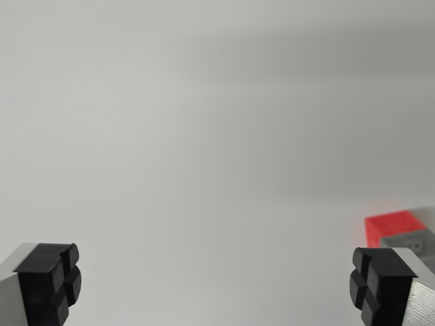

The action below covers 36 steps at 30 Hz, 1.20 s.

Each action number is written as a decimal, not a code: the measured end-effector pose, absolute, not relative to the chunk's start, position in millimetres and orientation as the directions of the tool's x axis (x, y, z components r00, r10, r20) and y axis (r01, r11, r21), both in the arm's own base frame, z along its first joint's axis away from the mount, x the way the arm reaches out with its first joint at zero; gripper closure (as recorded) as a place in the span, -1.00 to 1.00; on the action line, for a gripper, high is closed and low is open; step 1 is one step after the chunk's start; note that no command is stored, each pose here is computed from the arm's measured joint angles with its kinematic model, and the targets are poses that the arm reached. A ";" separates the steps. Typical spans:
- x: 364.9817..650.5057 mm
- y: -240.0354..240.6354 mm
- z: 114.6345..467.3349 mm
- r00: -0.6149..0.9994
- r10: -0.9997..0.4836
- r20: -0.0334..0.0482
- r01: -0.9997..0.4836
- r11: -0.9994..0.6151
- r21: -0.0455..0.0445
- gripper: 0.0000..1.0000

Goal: Destack cube

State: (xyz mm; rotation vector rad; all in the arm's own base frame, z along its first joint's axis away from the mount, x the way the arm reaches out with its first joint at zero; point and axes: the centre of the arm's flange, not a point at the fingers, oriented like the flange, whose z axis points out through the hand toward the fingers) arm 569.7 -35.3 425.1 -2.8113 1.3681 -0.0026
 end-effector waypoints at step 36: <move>539.0 -71.8 388.0 0.665 -0.747 -0.006 -0.747 -0.665 -0.011 -1.00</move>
